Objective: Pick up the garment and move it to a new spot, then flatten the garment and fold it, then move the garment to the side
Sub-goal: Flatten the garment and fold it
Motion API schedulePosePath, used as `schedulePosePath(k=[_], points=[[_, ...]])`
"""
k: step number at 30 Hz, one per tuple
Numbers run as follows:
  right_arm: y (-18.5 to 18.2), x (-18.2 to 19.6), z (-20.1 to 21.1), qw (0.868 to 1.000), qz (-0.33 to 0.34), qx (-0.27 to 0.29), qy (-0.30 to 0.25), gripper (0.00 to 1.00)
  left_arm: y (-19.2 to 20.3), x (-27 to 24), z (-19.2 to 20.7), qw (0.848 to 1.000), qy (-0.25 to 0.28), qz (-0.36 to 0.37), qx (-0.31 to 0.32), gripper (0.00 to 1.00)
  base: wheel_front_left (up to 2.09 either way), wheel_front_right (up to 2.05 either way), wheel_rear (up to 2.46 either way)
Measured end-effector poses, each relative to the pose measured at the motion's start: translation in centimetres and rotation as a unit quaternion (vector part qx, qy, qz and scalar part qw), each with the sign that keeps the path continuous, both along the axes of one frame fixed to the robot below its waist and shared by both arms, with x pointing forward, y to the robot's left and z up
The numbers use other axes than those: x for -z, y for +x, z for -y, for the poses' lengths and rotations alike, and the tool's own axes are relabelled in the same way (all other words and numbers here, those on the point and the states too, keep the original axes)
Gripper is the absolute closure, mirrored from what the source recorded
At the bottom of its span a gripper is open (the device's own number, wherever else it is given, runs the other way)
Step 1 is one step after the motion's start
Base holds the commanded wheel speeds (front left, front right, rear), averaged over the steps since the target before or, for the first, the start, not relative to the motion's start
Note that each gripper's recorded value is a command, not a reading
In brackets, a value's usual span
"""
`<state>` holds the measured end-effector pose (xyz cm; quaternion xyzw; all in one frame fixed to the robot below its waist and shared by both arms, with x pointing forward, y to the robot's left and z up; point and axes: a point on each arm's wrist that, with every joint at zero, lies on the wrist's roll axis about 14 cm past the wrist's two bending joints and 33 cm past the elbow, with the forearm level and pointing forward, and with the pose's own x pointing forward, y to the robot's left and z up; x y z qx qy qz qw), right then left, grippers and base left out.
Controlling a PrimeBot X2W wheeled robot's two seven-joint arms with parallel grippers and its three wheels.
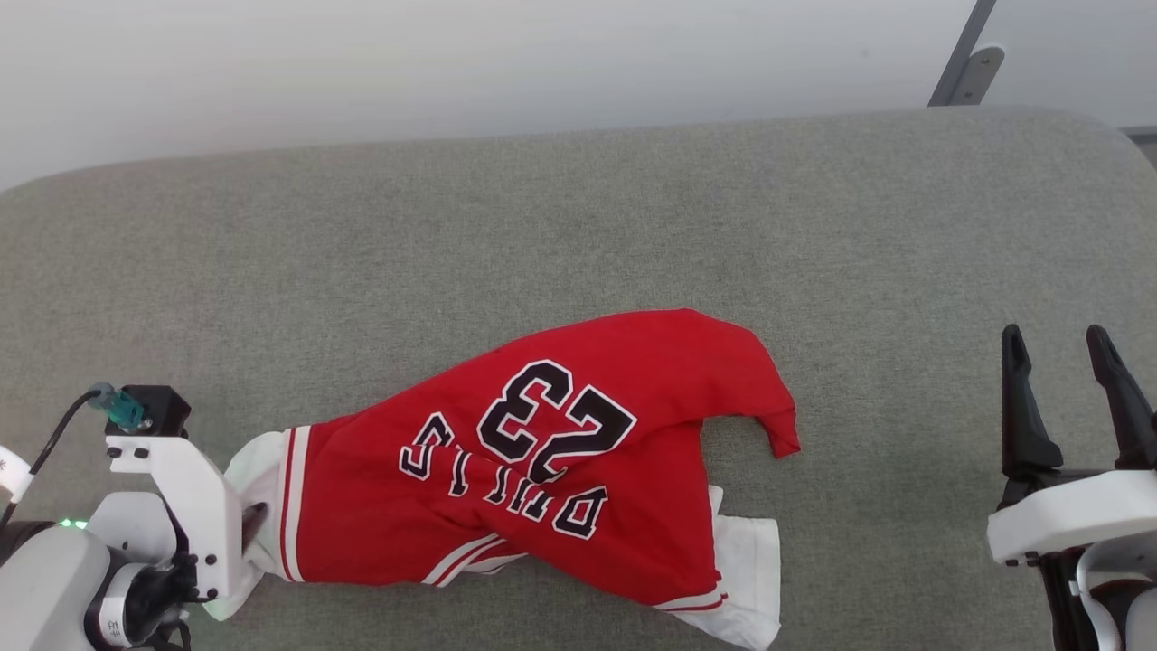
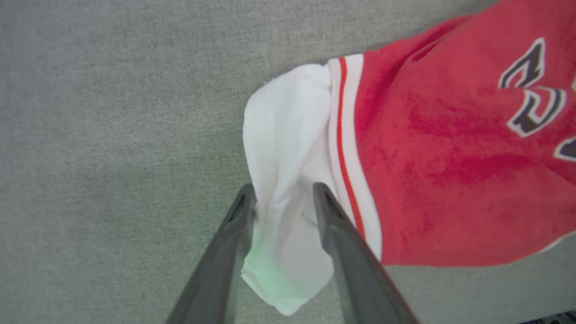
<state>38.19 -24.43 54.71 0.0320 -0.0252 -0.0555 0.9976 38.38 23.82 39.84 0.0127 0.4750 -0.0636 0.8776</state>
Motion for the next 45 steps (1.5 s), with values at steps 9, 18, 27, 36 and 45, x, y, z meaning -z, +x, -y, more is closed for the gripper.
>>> schedulePosePath(k=[9,18,27,36,45], points=[[-0.8,0.0,0.0,1.0,-0.002,0.0,0.003,0.0,2.0,-3.8,2.1,0.998,-0.009,0.042,0.044,0.0,0.0,0.0,0.0],[-1.6,-0.4,0.8,1.0,0.004,0.013,0.007,0.0,4.1,-6.1,9.0,0.986,-0.026,0.05,0.157,0.0,0.0,0.0,0.0],[-1.6,-0.8,2.2,0.999,0.015,0.033,0.013,0.0,6.3,-3.6,13.1,0.975,-0.008,-0.002,0.222,0.0,0.0,0.0,0.0],[-2.2,0.5,4.7,0.997,0.003,0.073,0.013,0.0,7.4,1.9,14.5,0.968,0.012,-0.082,0.236,0.0,0.0,0.0,0.0],[-1.8,1.6,5.1,0.997,-0.008,0.08,0.015,0.0,9.2,2.7,14.9,0.972,-0.002,-0.081,0.22,1.0,0.0,0.0,0.0]])
